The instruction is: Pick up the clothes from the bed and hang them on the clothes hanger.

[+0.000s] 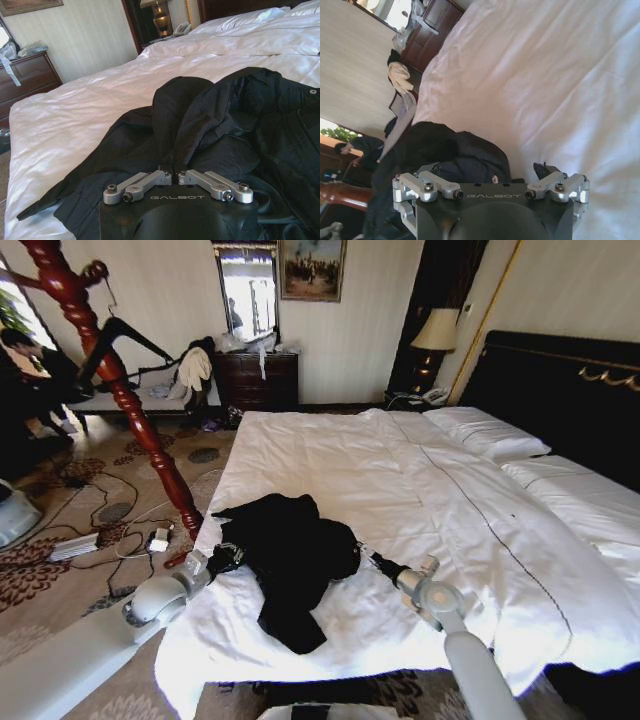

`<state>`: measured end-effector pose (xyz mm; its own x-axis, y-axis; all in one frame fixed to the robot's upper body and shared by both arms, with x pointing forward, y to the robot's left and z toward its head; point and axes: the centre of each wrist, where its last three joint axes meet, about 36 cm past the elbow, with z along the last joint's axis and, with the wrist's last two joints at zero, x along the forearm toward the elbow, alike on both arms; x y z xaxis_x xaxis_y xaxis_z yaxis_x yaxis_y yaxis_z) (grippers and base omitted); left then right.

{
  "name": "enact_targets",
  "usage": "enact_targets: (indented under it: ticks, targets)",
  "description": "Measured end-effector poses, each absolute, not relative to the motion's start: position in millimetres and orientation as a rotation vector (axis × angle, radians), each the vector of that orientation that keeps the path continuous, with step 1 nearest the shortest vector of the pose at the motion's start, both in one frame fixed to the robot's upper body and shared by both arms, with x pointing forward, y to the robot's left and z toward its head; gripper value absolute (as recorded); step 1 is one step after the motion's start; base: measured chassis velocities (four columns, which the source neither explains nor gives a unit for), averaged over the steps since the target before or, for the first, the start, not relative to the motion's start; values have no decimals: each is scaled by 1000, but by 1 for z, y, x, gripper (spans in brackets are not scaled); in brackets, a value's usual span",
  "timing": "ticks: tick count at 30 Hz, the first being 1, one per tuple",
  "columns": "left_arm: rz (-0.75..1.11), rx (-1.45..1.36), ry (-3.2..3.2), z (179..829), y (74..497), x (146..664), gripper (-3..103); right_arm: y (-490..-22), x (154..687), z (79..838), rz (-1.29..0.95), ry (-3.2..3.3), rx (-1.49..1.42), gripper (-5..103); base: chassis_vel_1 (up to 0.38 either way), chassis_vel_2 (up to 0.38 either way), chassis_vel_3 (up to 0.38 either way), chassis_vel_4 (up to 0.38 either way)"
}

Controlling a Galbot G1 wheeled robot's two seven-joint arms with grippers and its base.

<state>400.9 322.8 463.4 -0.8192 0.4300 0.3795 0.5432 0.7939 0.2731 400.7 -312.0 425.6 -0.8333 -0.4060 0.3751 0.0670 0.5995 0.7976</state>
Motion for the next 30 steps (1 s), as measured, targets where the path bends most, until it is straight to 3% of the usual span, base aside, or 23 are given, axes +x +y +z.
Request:
enact_targets:
  ticks: [10,30]
  targets:
    - [-537,-755,-2681,462,321,400,1,-297,383,437,-1238,-2245,336,100,0,0,0,0]
    - [-545,-754,-2666,460,323,397,1,-276,400,416,-1254,-2185,335,100,0,0,0,0]
